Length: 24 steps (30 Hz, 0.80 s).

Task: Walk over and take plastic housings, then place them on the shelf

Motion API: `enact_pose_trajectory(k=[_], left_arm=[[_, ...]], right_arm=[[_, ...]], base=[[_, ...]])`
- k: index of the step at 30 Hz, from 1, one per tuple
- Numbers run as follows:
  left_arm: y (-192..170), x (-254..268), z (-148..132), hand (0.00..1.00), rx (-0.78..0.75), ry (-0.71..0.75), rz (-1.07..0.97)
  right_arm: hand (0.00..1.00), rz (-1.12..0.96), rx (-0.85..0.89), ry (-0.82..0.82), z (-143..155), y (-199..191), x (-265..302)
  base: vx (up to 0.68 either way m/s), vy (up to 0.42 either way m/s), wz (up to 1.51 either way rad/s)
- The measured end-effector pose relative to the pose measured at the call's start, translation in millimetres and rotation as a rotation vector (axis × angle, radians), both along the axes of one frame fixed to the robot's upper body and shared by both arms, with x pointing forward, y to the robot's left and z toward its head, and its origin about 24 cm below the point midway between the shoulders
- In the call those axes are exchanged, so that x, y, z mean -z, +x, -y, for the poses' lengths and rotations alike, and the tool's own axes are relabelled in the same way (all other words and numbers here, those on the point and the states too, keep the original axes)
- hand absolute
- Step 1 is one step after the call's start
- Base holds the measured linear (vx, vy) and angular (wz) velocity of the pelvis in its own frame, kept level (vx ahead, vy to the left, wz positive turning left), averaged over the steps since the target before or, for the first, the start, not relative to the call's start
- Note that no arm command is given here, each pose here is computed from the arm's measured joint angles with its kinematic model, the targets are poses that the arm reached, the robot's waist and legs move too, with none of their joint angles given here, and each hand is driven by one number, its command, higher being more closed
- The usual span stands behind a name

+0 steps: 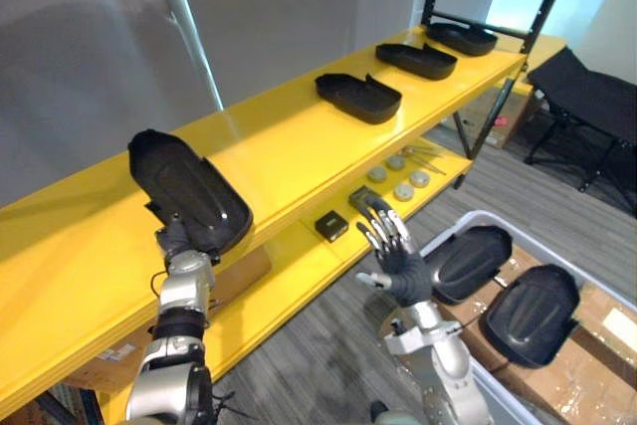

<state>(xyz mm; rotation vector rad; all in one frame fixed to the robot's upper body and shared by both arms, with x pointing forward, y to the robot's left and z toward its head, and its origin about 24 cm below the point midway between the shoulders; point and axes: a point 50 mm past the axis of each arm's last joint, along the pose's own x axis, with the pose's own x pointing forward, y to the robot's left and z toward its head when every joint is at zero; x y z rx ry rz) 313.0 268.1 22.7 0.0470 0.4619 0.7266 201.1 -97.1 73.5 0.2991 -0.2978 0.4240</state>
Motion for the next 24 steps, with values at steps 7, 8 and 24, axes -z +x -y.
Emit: enact_pose_trajectory(k=[7,8,24], left_arm=[[7,-12,-22,0.00,0.034,0.025,-0.030],[9,-16,-26,0.00,0.039,0.028,-0.023],[26,-52,-42,0.00,-0.119,-0.098,0.152]], right_arm=[[0.00,-0.063,-0.026,-0.233,19,1,16],[0.00,-0.056,-0.025,-0.234,21,2,15],[0.00,-0.039,-0.044,-0.180,21,6,10]], base=[[-0.02,-0.011,-0.05],[0.00,0.000,0.00],[0.00,0.000,0.00]])
